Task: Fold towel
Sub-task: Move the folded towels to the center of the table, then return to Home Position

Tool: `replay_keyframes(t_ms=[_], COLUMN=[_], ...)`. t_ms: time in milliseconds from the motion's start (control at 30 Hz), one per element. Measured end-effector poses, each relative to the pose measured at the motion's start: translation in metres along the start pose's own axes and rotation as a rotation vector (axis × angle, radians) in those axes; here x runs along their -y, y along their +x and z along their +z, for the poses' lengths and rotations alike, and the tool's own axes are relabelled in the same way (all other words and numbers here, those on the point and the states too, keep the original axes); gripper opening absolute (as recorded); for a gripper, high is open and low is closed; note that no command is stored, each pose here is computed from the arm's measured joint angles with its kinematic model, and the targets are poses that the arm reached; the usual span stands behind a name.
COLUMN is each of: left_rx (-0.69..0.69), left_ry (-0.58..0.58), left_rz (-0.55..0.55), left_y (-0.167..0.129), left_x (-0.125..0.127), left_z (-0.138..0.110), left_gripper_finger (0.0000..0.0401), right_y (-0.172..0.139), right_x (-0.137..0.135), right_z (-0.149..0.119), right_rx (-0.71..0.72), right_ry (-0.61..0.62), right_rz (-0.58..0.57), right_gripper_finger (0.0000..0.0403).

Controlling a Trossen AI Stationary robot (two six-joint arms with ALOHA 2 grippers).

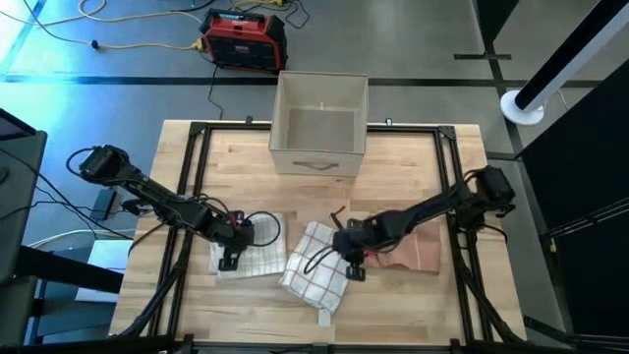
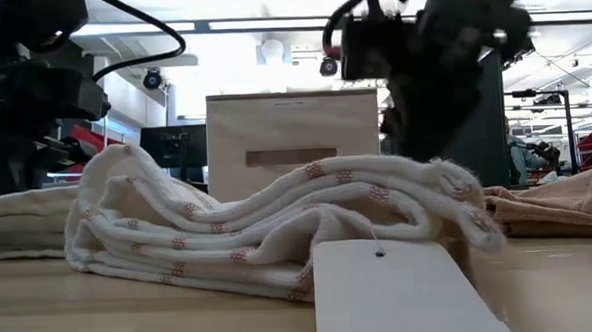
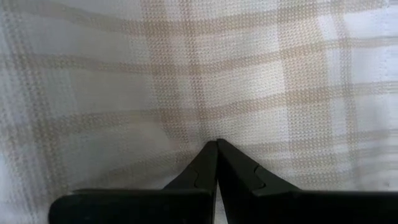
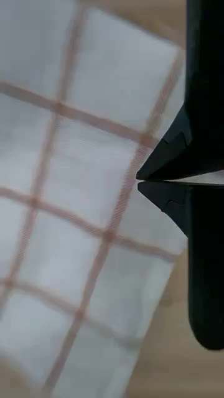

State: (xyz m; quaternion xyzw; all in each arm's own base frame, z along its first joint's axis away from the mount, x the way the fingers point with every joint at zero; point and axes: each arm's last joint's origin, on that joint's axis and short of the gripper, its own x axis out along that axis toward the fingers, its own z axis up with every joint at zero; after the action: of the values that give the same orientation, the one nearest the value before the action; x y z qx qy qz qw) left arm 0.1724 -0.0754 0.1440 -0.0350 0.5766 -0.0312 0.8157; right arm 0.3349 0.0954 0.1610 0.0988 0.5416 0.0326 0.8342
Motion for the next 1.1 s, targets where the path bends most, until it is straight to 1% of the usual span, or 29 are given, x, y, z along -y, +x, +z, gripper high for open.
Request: replay_keyframes(t_ms=[67,133,233,300,467,567,633,700,767,867,933,1033,1100], left_rx=[0.013,0.032,0.048,0.048,0.063,0.069,0.067,0.072,0.095,0.122,0.142,0.240,0.356], left_ry=[0.000,0.007,0.046,0.071,0.080,0.104,0.107,0.087,0.070,0.038,-0.006,-0.058,-0.062], left_rz=[-0.007,-0.016,-0.022,-0.021,-0.020,-0.019,-0.006,0.025,0.029,0.028,0.019,-0.025,-0.058], left_y=[0.000,0.000,0.000,0.000,0.000,0.002,0.003,-0.002,-0.014,-0.038,-0.055,-0.080,-0.094], left_x=[0.001,0.001,0.002,0.002,0.002,0.002,0.000,-0.002,-0.002,-0.002,0.000,0.003,0.005], left_z=[0.001,0.003,0.005,0.005,0.006,0.006,0.007,0.011,0.021,0.035,0.042,0.050,0.049], left_gripper_finger=[0.0000,0.0000,0.0000,0.0000,0.0000,0.0000,0.0000,0.0000,0.0000,0.0000,0.0000,0.0000,0.0000], right_y=[0.014,0.026,0.029,0.029,0.026,0.023,0.018,0.006,-0.013,-0.044,-0.069,-0.106,-0.126], right_x=[0.001,0.007,0.017,0.026,0.053,0.065,0.068,0.067,0.060,0.048,0.037,0.020,0.010], right_z=[-0.004,-0.006,-0.001,0.002,0.008,0.013,0.017,0.024,0.031,0.037,0.039,0.038,0.027], right_rx=[-0.036,-0.060,-0.037,-0.023,-0.014,0.000,0.004,0.030,0.061,0.102,0.154,0.298,0.425], right_ry=[0.012,0.052,0.061,0.044,0.025,0.054,0.069,0.073,0.070,0.091,0.114,0.150,0.152], right_rz=[-0.021,-0.048,-0.084,-0.129,-0.229,-0.264,-0.272,-0.279,-0.268,-0.241,-0.197,-0.141,-0.145], right_gripper_finger=[0.0000,0.0000,0.0000,0.0000,0.0000,0.0000,0.0000,0.0000,0.0000,0.0000,0.0000,0.0000,0.0000])
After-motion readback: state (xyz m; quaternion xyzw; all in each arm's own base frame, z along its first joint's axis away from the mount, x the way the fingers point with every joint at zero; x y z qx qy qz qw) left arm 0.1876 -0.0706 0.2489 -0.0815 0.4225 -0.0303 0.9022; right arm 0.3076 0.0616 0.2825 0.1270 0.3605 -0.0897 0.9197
